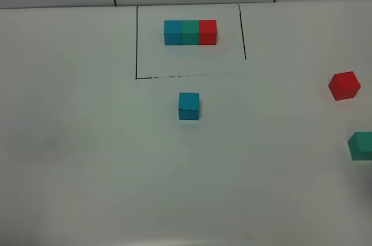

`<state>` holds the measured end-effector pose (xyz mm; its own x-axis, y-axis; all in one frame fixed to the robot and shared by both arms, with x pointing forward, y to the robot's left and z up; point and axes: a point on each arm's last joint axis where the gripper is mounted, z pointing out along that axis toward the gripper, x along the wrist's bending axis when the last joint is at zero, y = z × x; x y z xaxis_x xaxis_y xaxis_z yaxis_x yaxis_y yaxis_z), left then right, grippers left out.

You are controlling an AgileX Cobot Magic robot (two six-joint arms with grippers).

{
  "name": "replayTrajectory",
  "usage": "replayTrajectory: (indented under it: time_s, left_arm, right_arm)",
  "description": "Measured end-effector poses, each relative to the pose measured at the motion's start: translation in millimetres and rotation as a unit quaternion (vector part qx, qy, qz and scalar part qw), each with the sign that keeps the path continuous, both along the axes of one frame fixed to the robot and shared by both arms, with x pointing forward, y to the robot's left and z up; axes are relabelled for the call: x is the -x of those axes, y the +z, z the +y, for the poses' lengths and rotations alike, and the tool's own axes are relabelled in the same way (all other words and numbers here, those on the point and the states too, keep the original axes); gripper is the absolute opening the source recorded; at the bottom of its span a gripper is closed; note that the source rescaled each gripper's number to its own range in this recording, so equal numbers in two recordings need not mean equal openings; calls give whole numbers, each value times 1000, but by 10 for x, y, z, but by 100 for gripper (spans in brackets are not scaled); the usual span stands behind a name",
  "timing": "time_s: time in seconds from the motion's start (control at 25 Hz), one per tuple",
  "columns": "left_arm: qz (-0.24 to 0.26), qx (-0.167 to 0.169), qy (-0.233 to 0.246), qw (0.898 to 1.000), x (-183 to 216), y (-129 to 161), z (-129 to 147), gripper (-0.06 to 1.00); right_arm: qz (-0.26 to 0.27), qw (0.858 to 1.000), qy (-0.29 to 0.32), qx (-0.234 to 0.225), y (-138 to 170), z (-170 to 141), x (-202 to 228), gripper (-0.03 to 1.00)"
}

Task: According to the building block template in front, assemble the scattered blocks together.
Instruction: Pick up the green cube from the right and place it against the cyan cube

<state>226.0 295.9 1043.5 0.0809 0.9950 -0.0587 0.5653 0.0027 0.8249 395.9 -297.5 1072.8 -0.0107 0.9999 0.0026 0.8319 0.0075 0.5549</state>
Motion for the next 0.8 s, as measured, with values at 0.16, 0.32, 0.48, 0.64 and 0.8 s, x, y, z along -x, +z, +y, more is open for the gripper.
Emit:
replayTrajectory:
  time_s: [0.16,0.32,0.48,0.64,0.8]
  left_arm:
    - [0,0,0,1000,0,0,0,63]
    - [0,0,0,1000,0,0,0,63]
    - [0,0,0,1000,0,0,0,63]
    - [0,0,0,1000,0,0,0,63]
    - [0,0,0,1000,0,0,0,63]
  right_arm:
    - [97,995,10,5,-374,2,-628,92]
    - [167,986,10,-6,-817,21,-1053,92]
    - [200,980,3,-17,-1153,31,-1216,92]
    - [220,975,-1,-20,-1367,29,-1287,92]
    - [240,971,-6,-20,-1531,6,-1322,92]
